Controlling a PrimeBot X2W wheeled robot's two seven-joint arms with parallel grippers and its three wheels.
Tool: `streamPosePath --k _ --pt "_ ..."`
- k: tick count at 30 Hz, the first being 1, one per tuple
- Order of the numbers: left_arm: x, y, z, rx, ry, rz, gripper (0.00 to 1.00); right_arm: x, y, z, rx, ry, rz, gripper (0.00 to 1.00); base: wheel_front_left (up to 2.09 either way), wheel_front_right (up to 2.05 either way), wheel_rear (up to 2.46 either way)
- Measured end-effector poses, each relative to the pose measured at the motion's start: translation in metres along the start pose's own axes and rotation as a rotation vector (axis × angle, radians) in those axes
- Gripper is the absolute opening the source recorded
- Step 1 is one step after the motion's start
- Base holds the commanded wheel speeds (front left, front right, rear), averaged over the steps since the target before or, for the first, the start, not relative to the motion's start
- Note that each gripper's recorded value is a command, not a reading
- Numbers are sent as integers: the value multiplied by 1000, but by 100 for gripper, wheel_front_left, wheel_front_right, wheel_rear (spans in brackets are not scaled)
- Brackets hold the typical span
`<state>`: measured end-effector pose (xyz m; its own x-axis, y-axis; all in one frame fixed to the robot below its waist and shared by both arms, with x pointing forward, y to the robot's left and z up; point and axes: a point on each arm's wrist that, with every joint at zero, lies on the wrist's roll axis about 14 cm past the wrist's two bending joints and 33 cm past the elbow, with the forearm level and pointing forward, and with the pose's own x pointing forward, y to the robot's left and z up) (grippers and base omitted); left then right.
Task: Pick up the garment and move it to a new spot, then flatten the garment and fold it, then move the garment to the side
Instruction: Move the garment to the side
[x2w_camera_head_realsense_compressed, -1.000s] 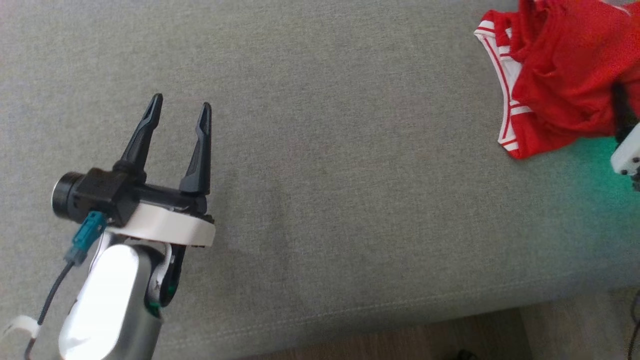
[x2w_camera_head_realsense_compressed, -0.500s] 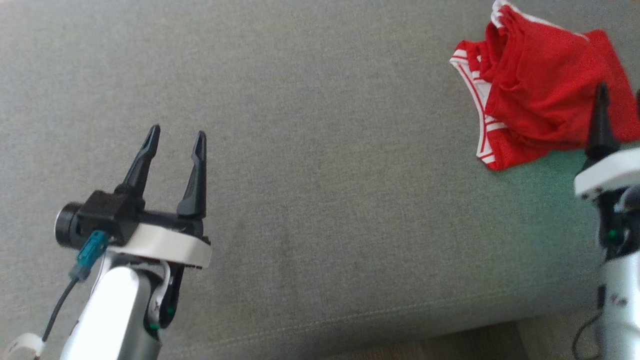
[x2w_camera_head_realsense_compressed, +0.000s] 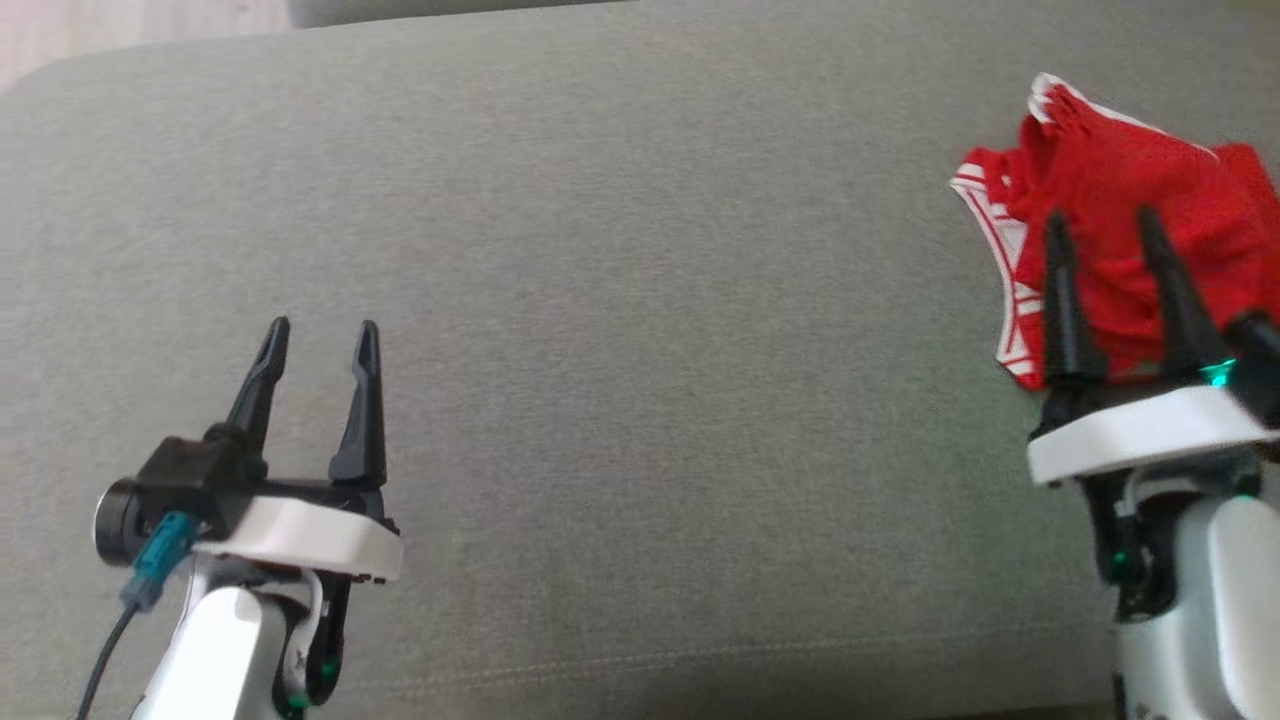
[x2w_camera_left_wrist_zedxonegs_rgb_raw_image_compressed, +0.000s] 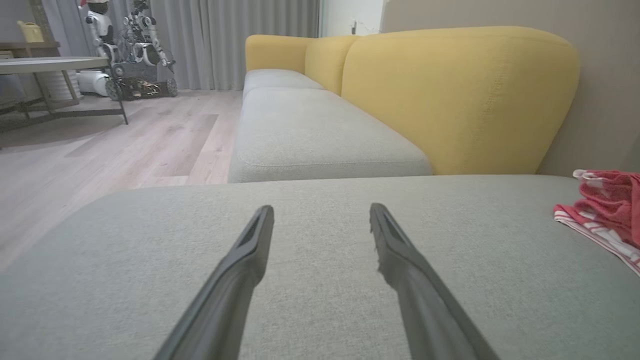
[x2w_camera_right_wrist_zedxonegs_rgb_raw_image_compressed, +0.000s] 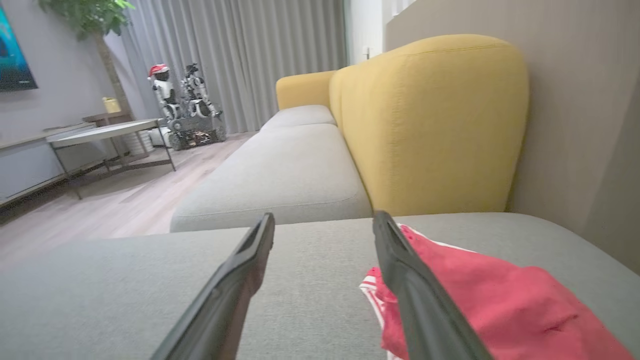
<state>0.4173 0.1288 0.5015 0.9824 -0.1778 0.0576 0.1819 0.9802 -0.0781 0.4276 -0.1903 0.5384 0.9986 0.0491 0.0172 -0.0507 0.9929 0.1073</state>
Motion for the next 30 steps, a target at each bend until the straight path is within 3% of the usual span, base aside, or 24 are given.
streamPosePath --k 8,30 --pt "-19 18 9 19 -11 52 100 -6 32 -7 10 6 87 100 0 0 0" --pt "-73 17 11 50 16 81 100 -58 39 -27 -7 89 98 100 0 0 0"
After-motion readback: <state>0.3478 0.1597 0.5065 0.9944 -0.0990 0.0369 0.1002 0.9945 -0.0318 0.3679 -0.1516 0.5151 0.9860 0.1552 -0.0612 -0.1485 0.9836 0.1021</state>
